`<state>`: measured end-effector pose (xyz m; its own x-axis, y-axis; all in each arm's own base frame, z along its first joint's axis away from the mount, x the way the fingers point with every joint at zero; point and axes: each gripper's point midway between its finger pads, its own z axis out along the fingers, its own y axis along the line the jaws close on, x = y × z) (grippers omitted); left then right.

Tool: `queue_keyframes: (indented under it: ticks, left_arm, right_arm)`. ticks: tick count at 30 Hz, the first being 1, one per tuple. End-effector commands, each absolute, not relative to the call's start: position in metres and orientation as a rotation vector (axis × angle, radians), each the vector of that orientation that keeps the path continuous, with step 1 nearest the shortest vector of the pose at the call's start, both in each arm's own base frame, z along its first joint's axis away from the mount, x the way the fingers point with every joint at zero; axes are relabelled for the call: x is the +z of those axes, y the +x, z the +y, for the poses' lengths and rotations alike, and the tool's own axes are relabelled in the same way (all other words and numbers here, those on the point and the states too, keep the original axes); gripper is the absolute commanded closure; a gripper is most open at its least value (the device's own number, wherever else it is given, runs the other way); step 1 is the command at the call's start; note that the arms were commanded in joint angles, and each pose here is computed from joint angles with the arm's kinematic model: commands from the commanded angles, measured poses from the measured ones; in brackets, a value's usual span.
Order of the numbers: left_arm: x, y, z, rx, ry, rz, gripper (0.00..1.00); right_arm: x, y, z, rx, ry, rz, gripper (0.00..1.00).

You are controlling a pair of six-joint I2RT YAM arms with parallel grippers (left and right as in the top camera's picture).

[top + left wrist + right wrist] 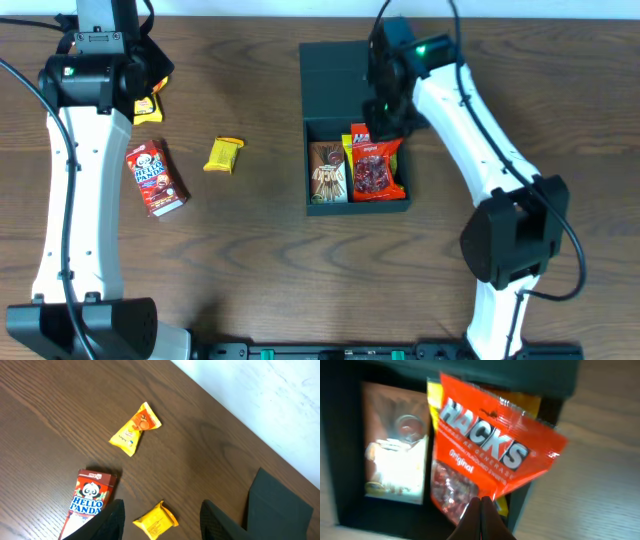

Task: Pack container
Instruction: 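Push the Jacks bag down and flat inside the box with the right gripper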

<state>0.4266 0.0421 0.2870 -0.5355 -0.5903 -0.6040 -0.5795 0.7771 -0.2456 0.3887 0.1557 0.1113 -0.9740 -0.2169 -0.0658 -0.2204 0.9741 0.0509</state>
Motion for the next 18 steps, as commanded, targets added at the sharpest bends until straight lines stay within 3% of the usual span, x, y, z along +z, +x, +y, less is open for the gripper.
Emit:
queue_keyframes:
  ticks: [1,8,18]
  left_arm:
    - [0.282,0.427,0.045,-0.005,-0.867,2.285,0.5]
    - [0.281,0.427,0.044,-0.006,-0.866,2.288,0.5]
    - [0.278,0.423,0.044,-0.001,-0.869,2.307,0.5]
  right_arm:
    - [0.085,0.377,0.153,0.082,-0.375,3.107,0.98]
    - [0.041,0.369,0.14,-0.016,-0.337,3.122,0.98]
    - [0.035,0.386,0.119,-0.224,-0.294,3.049,0.99]
